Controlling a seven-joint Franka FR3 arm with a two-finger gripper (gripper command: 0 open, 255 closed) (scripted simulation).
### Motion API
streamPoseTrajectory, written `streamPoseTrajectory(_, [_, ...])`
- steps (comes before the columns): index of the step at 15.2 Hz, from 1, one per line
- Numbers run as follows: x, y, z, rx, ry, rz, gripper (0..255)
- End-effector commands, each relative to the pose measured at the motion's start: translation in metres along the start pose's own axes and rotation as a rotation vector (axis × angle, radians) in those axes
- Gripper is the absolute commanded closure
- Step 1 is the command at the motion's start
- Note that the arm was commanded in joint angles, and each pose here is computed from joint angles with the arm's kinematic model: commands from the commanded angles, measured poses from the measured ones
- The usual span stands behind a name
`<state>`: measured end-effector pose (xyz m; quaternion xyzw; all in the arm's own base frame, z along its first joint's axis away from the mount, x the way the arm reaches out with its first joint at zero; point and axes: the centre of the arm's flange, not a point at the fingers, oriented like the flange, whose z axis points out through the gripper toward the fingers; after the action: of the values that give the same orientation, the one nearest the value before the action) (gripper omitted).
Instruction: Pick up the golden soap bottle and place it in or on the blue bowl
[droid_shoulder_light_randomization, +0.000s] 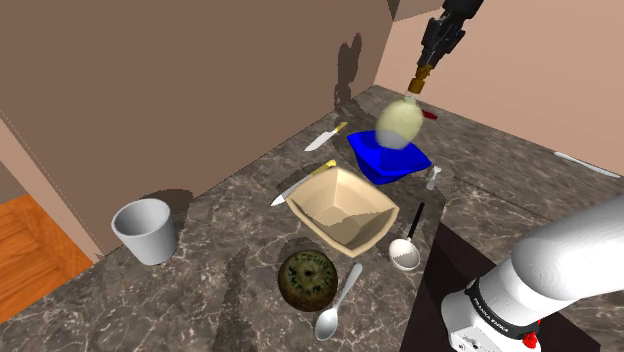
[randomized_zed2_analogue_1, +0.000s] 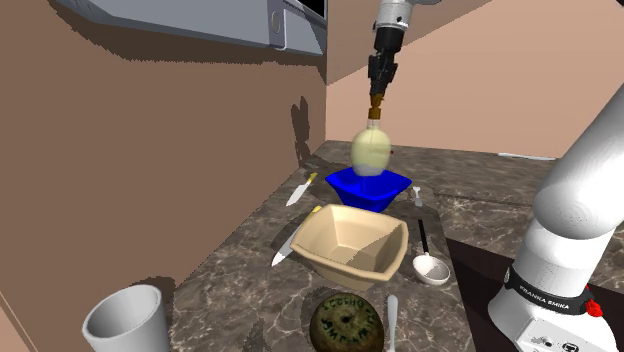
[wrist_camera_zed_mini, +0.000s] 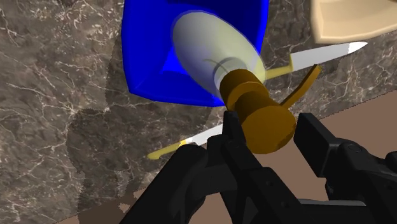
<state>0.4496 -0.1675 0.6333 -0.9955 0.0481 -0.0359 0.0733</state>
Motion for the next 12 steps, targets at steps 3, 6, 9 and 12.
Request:
streamPoseTrajectory(3, [-0.001, 0.003, 0.02, 0.0, 0.001, 0.0, 255])
streamPoseTrajectory(6, [-0.002, 0.005, 0.035, 0.0, 0.001, 0.0, 255])
streamPoseTrajectory(9, [-0.003, 0.007, 0.046, 0.0, 0.001, 0.0, 255])
streamPoseTrajectory(12, [-0.003, 0.007, 0.046, 0.0, 0.001, 0.0, 255])
